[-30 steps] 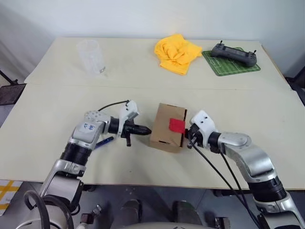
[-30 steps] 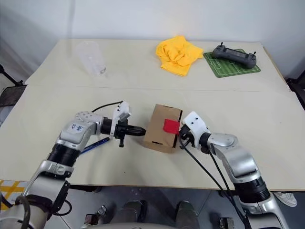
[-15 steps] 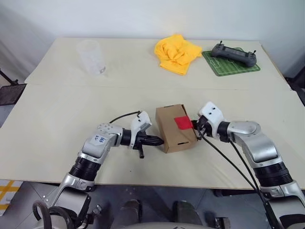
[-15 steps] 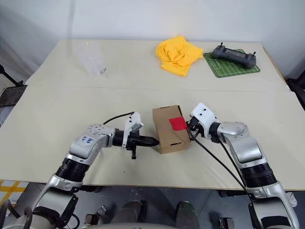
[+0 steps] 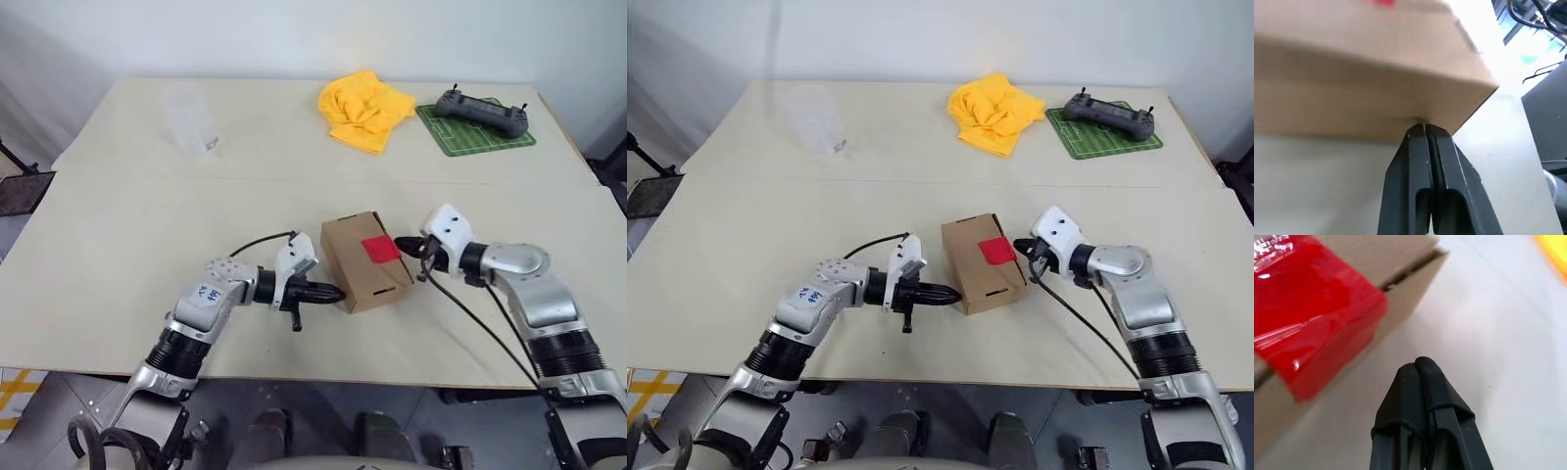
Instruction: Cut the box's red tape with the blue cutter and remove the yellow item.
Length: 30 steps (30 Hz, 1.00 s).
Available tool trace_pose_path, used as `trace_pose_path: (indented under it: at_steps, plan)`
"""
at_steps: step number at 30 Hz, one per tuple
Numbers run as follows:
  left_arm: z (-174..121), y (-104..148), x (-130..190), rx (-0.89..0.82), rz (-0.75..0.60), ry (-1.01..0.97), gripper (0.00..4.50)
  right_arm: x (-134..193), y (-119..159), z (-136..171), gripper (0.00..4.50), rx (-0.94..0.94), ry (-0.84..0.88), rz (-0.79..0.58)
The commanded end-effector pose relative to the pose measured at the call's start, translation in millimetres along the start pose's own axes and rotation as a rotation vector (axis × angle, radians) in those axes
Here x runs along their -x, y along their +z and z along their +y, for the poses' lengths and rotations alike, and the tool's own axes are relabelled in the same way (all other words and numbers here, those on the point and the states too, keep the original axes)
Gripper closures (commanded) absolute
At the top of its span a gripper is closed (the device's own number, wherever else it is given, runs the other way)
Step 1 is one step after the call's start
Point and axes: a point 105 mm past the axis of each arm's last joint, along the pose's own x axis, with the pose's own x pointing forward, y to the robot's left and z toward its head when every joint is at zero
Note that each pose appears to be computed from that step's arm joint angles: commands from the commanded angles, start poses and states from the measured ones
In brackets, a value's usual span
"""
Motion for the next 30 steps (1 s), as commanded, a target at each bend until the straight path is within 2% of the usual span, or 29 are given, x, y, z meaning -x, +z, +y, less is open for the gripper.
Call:
trace_pose_path:
  at_steps: [1,4,6,7,10,13,15,18,19,23,27,30]
  plan:
    - [6,32,41,-0.144,-0.075,0.049,4.46,33,11,-18,4.50,0.051,-0.028,-0.070]
    - [11,38,70,-0.174,-0.084,0.101,4.46,48,14,-19,4.50,0.058,-0.009,-0.099]
    - [20,40,98,-0.218,-0.074,0.199,4.50,57,22,-15,4.11,-0.001,0.017,-0.166]
    - [27,38,124,-0.231,-0.066,0.297,4.50,62,29,-5,3.92,-0.020,0.059,-0.215]
    - [25,18,191,-0.207,-0.036,0.454,3.91,69,45,30,2.89,-0.074,0.169,-0.307]
    - [12,-21,231,-0.133,0.044,0.532,3.04,72,53,58,1.88,-0.057,0.239,-0.357]
    - [0,-45,260,-0.091,0.088,0.611,2.48,79,68,74,1.24,-0.044,0.272,-0.495]
    - [-13,-59,299,-0.130,0.101,0.759,1.50,86,71,97,0.18,-0.038,0.344,-0.535]
    - [-18,-64,308,-0.123,0.117,0.787,1.22,88,73,100,0.00,-0.057,0.353,-0.543]
    - [-45,-93,338,0.051,0.149,0.845,0.04,93,81,106,0.00,-0.017,0.350,-0.583]
    - [-53,-97,344,0.085,0.157,0.848,0.04,97,84,108,0.00,0.029,0.361,-0.583]
    - [-45,-82,311,0.033,0.118,0.729,0.04,103,86,104,0.00,0.043,0.359,-0.571]
